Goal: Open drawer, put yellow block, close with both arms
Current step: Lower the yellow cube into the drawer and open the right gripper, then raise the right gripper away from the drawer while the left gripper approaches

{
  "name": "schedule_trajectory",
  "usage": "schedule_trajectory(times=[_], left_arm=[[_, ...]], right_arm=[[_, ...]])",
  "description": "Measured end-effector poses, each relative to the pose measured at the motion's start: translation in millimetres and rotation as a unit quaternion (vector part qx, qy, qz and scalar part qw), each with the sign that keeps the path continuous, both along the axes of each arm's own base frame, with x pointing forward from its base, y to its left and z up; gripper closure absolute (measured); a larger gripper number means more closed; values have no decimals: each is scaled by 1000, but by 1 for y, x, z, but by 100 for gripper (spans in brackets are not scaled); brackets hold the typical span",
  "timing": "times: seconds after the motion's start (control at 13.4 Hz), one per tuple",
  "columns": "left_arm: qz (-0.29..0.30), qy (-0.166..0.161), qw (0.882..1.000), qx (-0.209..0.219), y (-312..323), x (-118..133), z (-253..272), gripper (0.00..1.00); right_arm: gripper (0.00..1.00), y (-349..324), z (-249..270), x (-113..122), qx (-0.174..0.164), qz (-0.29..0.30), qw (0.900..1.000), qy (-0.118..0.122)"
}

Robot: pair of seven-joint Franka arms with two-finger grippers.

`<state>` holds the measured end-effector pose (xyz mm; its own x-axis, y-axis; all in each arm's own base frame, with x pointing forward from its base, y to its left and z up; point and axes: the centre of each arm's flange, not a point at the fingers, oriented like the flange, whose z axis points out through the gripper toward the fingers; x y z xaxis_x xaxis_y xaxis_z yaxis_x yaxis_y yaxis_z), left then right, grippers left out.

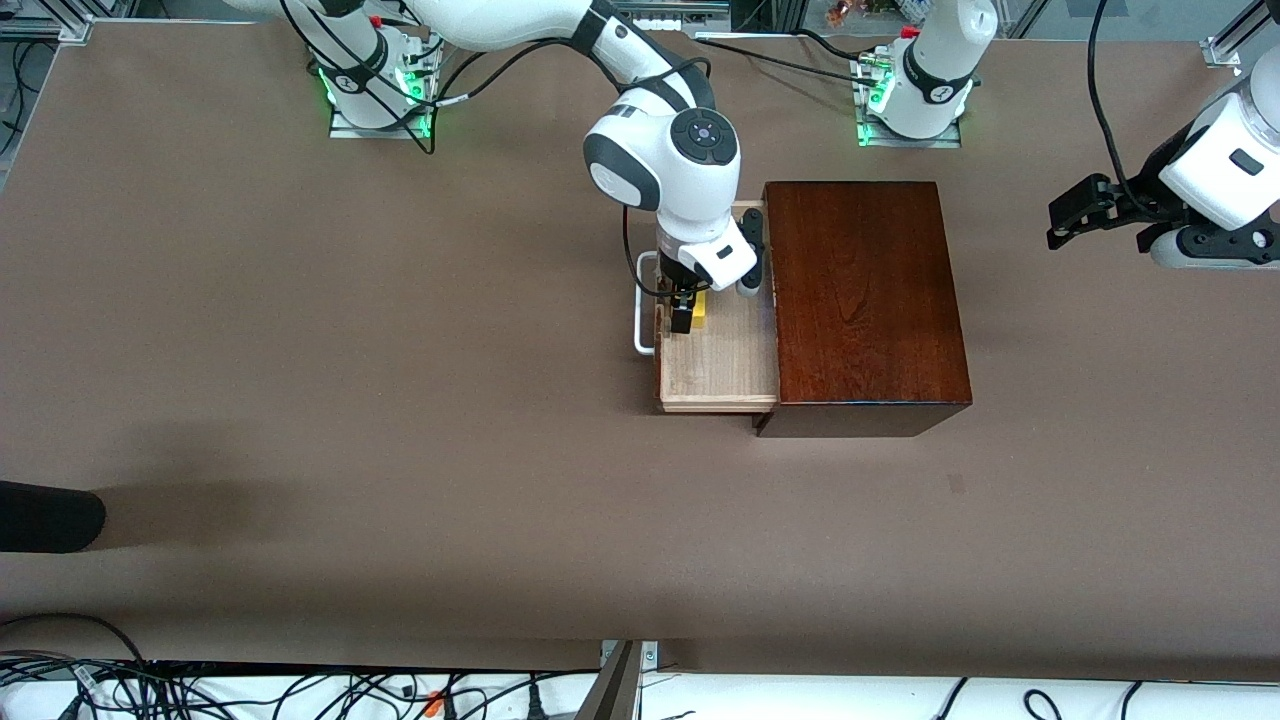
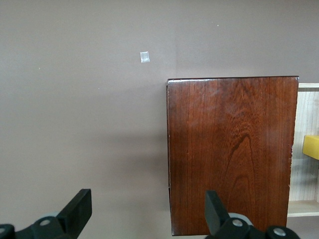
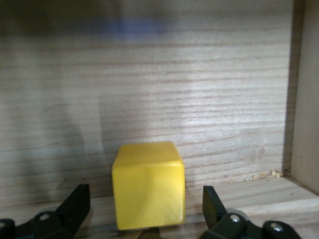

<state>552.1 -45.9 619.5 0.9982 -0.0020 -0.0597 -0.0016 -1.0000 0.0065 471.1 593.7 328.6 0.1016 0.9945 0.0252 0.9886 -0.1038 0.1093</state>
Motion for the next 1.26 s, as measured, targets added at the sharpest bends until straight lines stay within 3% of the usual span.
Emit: schedule_trajectory(times=[0.37,0.6,0.89,1.04,1.26], left_arm=[[0,0,1000,0,0,0,0,0],[-2,-1,1000,0,-1,0,1,0],[-18,-2,1000,-1,-17,-1,1,0],[-46,1,999,-1,-47,-2,-3,0],[-99,3,995,-5,-106,-7,-9,0]], right_arm=[[0,-30,115,4,7,-26,1000,-9],[0,-118,223,43,20,-99,995,-19],[0,-275,312,106,82,-225,971,-25],[0,-325,324,115,81,-267,960,-5],[0,-371,339,113,74,-305,950,1]])
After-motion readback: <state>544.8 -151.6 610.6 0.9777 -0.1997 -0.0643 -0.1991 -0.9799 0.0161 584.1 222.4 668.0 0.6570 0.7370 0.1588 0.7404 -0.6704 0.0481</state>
